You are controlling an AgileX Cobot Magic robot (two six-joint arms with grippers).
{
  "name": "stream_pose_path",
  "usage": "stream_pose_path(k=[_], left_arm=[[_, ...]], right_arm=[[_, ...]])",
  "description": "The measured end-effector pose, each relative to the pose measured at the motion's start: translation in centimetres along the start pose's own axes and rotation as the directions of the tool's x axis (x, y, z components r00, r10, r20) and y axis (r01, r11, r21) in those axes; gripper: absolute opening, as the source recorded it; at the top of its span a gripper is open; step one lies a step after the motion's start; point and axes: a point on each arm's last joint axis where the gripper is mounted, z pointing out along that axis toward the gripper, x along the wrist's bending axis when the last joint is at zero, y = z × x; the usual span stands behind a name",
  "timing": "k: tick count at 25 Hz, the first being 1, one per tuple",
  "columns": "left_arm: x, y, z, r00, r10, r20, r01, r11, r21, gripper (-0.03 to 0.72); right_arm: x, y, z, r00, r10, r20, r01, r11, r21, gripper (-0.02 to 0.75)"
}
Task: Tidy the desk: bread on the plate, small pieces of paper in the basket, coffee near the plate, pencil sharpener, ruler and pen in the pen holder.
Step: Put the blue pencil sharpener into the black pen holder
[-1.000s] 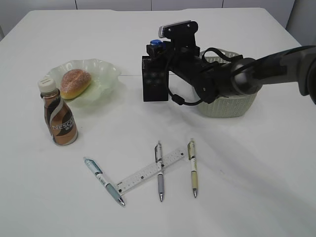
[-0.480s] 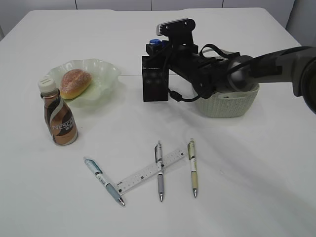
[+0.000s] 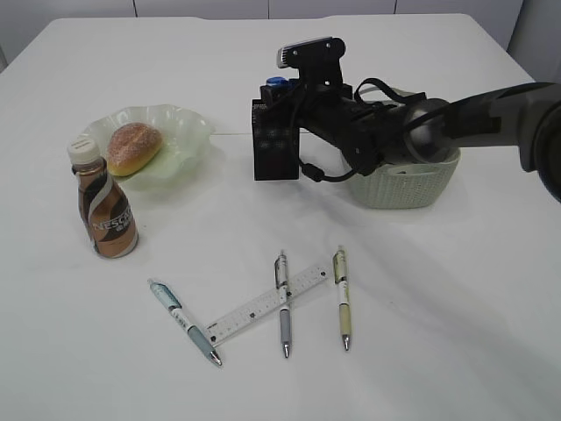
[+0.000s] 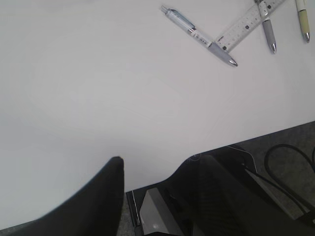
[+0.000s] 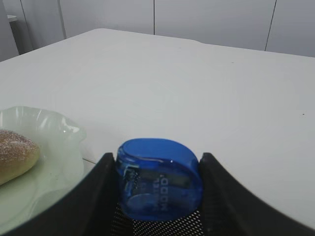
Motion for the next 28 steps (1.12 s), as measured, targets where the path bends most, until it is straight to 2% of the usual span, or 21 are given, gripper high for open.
stream_pose_path(k=[17,28], left_arm=[[0.00,0.00,0.00,1.000,0.000,0.000,0.000,1.000,0.000,0.361],[0.09,0.01,0.00,1.000,0.003,-0.010,-0.003,1.000,-0.001,0.361]], right_arm=[[0.11,0.01,0.01,0.999,-0.029,-0.013,0.029,1.000,0.002,0.406],[-0.08,0.85,0.39,1.000,-0.031,-0.001,0.031,0.998,0.046,0.446]])
